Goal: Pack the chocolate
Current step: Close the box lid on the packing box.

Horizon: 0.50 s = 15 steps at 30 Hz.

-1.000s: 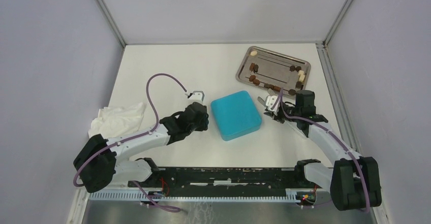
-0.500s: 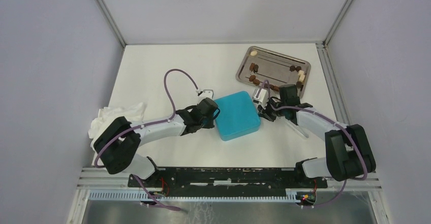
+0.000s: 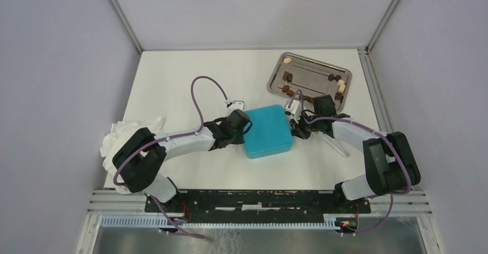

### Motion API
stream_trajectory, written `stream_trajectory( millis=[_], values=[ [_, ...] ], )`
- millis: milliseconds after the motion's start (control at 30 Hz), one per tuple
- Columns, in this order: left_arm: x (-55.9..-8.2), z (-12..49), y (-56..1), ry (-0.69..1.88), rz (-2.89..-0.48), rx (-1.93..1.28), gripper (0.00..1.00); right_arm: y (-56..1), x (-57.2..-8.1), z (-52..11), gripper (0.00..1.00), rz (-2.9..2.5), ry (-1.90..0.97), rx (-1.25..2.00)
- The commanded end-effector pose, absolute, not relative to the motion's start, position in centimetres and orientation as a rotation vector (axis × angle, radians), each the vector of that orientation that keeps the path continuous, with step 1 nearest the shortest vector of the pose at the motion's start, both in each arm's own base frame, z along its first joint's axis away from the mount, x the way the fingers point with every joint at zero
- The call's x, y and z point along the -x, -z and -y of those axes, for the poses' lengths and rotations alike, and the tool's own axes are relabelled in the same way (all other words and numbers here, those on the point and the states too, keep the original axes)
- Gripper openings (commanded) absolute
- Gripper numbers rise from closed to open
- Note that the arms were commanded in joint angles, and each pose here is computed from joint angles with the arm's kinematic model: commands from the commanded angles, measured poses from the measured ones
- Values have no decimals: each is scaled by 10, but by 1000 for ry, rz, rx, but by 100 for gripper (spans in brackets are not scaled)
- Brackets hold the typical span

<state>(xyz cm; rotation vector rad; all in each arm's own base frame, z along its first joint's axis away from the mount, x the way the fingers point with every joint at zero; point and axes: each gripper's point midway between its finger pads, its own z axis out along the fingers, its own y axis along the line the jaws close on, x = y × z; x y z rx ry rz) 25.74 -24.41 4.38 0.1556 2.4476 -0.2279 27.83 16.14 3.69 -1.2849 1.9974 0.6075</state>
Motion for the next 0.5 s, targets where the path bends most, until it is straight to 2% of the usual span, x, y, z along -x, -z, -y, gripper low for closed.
stream_trajectory(
  millis=[0,267,467],
  values=[
    [-268,279,-66,380,-2377,-161,32,-56,-274,-186,21,-1919,-738,1289],
    [-268,244,-69,197,-2365,-125,33,-75,-320,-121,26,-2028,-329,1102],
    [-256,214,-85,149,-2327,-79,34,-119,-315,-116,30,-1832,-306,1116]
  ],
)
